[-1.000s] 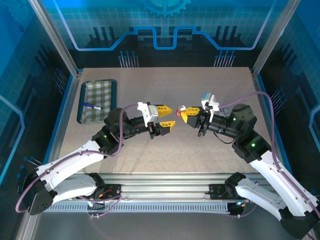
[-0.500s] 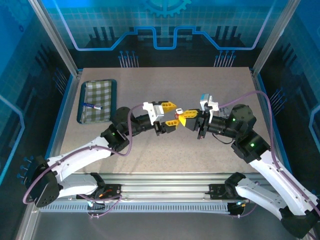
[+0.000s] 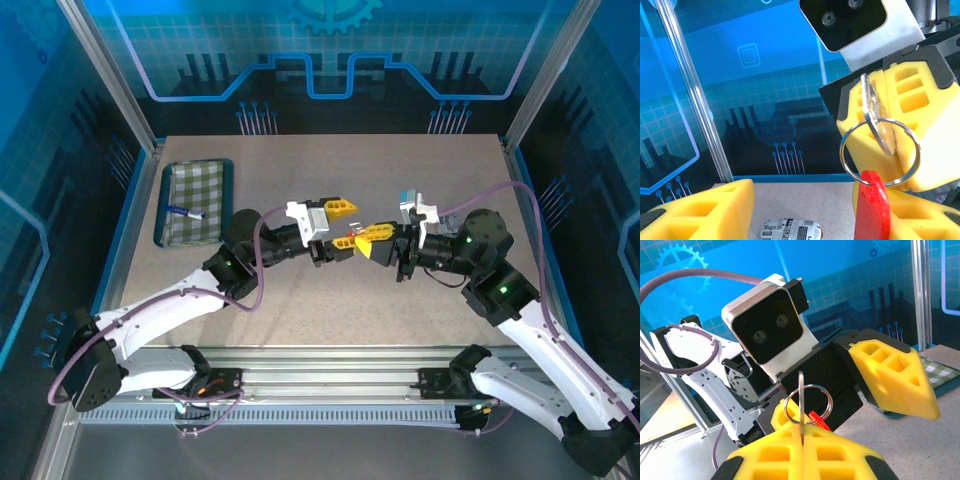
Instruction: Remove the keys from the keyring
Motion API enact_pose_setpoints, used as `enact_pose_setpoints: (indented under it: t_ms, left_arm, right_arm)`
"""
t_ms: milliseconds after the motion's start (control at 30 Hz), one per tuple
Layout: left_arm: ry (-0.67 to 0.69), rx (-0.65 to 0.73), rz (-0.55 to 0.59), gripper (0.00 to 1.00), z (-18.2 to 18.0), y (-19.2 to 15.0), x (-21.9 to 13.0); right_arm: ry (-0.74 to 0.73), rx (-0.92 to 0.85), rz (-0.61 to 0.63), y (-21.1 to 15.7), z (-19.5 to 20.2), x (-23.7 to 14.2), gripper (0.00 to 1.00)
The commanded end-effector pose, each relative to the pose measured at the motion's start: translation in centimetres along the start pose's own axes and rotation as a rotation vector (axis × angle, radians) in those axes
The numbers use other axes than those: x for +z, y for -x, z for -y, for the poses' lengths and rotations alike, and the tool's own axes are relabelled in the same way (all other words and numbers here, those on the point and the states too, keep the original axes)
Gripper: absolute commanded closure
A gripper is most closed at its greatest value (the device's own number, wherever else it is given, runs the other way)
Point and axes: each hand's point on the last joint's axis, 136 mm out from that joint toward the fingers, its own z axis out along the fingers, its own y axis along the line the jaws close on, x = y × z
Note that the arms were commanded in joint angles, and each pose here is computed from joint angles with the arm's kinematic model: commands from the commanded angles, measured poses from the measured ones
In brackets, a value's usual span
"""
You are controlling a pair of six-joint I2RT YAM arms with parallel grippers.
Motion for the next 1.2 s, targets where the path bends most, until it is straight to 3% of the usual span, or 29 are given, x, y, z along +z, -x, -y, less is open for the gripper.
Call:
enact_pose_setpoints:
  t_ms: [0,67,200,367,467,567,633,667,900,1167]
  left_arm:
    - [-0.028,0.066,0.075,0.46,0.7,3.6,-0.5]
    - [-0.021,0.070,0.083,0.46,0.7,3.9,-0.7]
    - [-0.024,0.068,0.094,0.63,0.8,4.3,-0.9]
    - [-0.038,0.050,0.088,0.74,1.1,4.1,-1.0]
    - [-0.042,0.030,0.076,0.62,1.2,3.7,-1.0]
    - [-0.042,0.026,0.069,0.64,1.1,3.5,-0.9]
    - [-0.049,0.026,0.068,0.75,1.2,3.5,-0.9]
    - [-0.050,0.025,0.066,0.75,1.2,3.4,-0.8]
    - [-0.057,0.002,0.049,0.59,1.2,2.3,-0.4]
    - [-0.086,-0.015,0.050,0.58,1.5,1.8,0.0]
  right_arm:
    - [0.012,0.027,-0.011,-0.4,0.0,0.0,1.00]
    - [0.005,0.035,-0.018,-0.6,0.3,0.1,1.00]
    - [-0.052,0.040,-0.024,-0.8,1.2,-0.1,1.00]
    - [-0.106,0.051,-0.035,-0.9,2.2,-0.4,1.00]
    - [-0.111,0.056,-0.033,-0.8,2.2,-0.4,1.00]
    - [-0.107,0.056,-0.027,-0.6,2.2,-0.4,1.00]
    - [-0.099,0.053,-0.024,-0.5,2.0,-0.4,1.00]
    - [-0.098,0.050,-0.019,-0.4,1.9,-0.4,1.00]
    - [-0.066,0.048,0.013,0.4,1.4,-0.3,1.00]
    - [-0.064,0.046,0.024,0.8,1.3,-0.3,1.00]
